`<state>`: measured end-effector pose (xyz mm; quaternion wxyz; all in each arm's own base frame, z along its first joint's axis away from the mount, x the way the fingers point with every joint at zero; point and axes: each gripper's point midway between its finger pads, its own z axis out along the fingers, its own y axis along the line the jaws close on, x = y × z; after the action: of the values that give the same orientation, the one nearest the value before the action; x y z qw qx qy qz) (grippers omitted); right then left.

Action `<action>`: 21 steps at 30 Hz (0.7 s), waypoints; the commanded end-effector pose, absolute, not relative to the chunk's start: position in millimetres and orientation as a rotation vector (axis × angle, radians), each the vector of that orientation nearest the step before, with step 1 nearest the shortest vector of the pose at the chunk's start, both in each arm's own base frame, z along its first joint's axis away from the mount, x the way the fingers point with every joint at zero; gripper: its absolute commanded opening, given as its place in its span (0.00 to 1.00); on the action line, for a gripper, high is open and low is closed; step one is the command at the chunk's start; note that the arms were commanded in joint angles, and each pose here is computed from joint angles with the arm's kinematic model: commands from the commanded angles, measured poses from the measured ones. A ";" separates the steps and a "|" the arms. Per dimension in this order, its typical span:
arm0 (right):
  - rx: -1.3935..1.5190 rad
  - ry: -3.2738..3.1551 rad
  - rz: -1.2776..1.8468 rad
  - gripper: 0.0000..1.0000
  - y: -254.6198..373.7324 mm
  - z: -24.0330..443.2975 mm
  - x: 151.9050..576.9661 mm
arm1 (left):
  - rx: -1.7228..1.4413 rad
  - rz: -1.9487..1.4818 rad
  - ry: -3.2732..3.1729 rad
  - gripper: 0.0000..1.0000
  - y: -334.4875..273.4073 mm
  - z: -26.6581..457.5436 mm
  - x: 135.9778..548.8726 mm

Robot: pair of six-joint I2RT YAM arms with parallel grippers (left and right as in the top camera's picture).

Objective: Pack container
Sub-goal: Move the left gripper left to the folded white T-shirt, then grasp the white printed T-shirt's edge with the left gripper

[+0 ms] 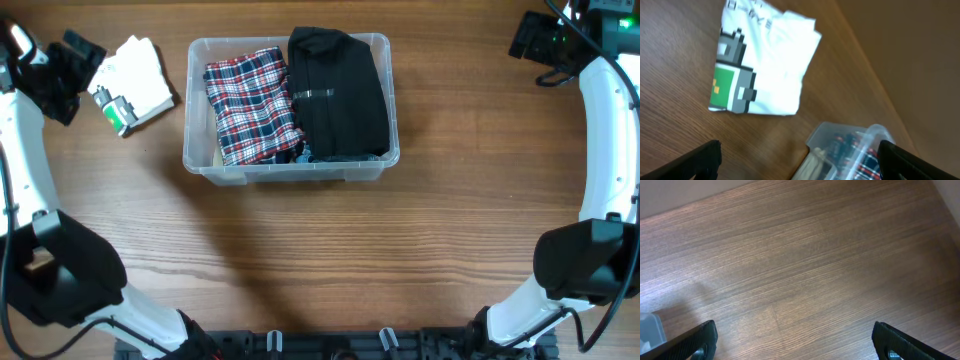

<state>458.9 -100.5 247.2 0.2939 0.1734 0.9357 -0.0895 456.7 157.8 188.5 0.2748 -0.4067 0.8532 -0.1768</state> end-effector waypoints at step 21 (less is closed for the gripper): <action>0.461 2.496 -0.262 1.00 -102.7 244.3 459.8 | -1.276 -0.431 2.457 1.00 180.8 37.2 469.3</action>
<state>459.0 -100.5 247.2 0.2940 0.1735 0.9357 -0.0895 474.2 173.1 52.2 0.1800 -0.4375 0.8664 -0.1597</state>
